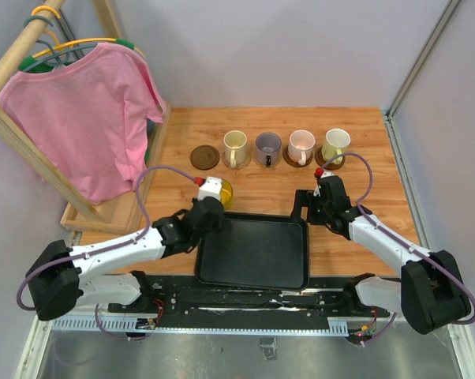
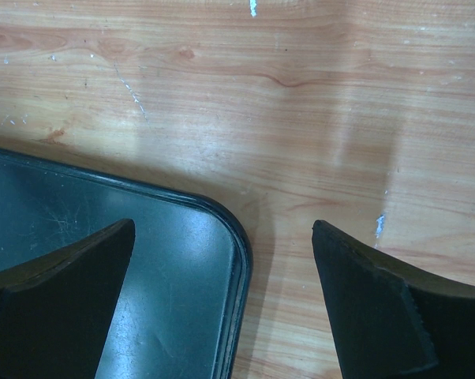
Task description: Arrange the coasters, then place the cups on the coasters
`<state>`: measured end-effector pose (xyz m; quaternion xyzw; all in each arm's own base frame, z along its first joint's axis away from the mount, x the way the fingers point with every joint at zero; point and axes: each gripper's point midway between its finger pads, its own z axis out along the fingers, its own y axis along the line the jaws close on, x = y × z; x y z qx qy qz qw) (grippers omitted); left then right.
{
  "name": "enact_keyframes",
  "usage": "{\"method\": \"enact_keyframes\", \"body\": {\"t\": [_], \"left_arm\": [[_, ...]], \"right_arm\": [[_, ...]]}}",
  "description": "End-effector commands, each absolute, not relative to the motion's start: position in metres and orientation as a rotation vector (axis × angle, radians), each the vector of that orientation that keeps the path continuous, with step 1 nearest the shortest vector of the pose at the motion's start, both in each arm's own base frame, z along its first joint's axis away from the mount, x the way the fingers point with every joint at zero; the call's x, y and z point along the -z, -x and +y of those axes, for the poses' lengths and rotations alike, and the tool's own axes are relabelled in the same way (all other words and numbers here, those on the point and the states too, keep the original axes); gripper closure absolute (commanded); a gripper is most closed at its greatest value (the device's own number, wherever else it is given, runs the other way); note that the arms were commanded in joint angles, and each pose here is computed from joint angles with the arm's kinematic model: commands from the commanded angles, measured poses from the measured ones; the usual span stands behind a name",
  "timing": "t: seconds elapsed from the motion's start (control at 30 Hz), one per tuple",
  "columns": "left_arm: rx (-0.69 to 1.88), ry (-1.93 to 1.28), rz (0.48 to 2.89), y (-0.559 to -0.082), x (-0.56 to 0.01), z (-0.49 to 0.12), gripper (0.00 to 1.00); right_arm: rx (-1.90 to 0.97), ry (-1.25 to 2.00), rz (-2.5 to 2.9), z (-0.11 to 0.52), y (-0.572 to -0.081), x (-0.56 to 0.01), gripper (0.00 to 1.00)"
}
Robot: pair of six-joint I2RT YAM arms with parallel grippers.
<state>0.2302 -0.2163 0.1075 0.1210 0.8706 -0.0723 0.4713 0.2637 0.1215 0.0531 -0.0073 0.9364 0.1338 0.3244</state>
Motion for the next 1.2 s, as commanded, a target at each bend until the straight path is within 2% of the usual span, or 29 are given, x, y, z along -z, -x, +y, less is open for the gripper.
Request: {"method": "enact_keyframes", "body": {"t": [0.0, 0.3, 0.67, 0.9, 1.17], "left_arm": [[0.192, -0.047, 1.956, -0.295, -0.161, -0.184, 0.99], [0.122, 0.115, 1.931, -0.388, -0.166, -0.127, 1.00], [0.149, 0.121, 2.041, -0.481, -0.138, -0.127, 0.99], [0.129, 0.090, 2.145, -0.508, -0.127, -0.133, 0.99], [0.142, 0.079, 2.205, -0.508, -0.108, -0.137, 1.00]], "right_arm": [[-0.316, 0.033, 2.440, 0.118, -0.269, -0.053, 0.05], [-0.281, 0.033, 2.427, 0.115, -0.274, -0.056, 0.05], [-0.288, 0.042, 2.427, 0.117, -0.278, -0.057, 0.05], [-0.311, 0.044, 2.421, 0.121, -0.281, -0.061, 0.05], [-0.337, 0.047, 2.424, 0.126, -0.283, -0.061, 0.05]]}}
